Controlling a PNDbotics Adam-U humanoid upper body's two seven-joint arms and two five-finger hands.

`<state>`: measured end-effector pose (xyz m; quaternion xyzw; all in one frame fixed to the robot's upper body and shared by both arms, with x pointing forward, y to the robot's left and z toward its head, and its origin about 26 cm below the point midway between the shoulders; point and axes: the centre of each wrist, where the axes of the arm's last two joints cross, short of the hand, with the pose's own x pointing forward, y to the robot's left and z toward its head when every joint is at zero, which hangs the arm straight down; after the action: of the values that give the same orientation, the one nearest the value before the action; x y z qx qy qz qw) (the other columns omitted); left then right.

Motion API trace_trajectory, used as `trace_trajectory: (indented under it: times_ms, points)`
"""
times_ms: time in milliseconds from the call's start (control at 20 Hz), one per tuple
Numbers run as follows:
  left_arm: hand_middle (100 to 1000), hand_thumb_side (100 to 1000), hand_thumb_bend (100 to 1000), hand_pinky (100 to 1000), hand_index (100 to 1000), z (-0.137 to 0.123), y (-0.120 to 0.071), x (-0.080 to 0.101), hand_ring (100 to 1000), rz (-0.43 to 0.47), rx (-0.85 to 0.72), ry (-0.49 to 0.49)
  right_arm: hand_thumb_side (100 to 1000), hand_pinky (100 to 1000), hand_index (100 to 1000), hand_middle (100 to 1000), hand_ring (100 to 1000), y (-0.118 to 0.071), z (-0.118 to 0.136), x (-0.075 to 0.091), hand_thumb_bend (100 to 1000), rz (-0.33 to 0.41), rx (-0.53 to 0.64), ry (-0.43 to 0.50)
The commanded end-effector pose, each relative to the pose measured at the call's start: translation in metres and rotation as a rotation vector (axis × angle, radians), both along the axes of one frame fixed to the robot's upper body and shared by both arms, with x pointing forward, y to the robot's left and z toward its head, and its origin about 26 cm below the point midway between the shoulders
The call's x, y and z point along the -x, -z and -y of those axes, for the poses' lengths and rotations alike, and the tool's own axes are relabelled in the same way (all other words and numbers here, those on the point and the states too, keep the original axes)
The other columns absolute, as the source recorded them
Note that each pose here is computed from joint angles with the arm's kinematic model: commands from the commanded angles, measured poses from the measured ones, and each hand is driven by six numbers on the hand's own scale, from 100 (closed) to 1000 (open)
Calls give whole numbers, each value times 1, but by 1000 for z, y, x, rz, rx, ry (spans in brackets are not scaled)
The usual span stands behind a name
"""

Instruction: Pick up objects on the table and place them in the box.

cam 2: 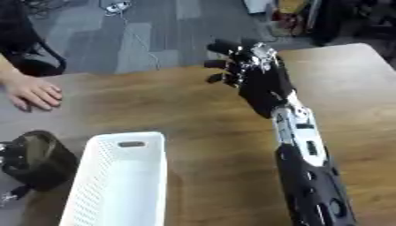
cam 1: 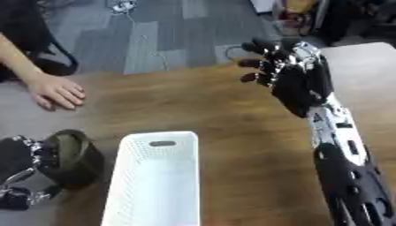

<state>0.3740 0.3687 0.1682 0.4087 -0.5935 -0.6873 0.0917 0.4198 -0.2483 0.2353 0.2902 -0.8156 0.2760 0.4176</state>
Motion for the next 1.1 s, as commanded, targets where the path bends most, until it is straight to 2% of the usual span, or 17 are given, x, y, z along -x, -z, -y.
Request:
trace_trajectory:
  times_ms: [50,250,500,700,850,1000,1100]
  points:
    - [100,245,100,100,333,-1,-45,19,100,81,-108,85,1000,724,923,909,831,-9,3,3,100,32,1,9]
    - [100,247,100,100,325,15,-76,44,100,121,-110,189,1000,725,922,910,831,-3,7,6,100,10,-3,20]
    - [100,249,100,100,325,28,-96,62,100,126,-77,212,1000,725,922,910,831,1,8,9,100,-6,-12,24]
    - [100,251,100,100,325,32,-102,67,100,123,-55,215,1000,725,921,909,831,3,9,11,100,-14,-15,27]
    - [100,254,100,100,324,42,-108,68,100,130,-35,260,1000,725,921,910,832,4,9,11,100,-20,-17,28]
    - [100,257,100,100,323,62,-118,64,100,140,-13,348,1000,725,921,909,831,6,8,12,100,-25,-19,27]
    - [100,258,100,100,322,86,-128,61,100,158,-6,445,1000,725,921,910,832,7,6,12,100,-28,-21,24]
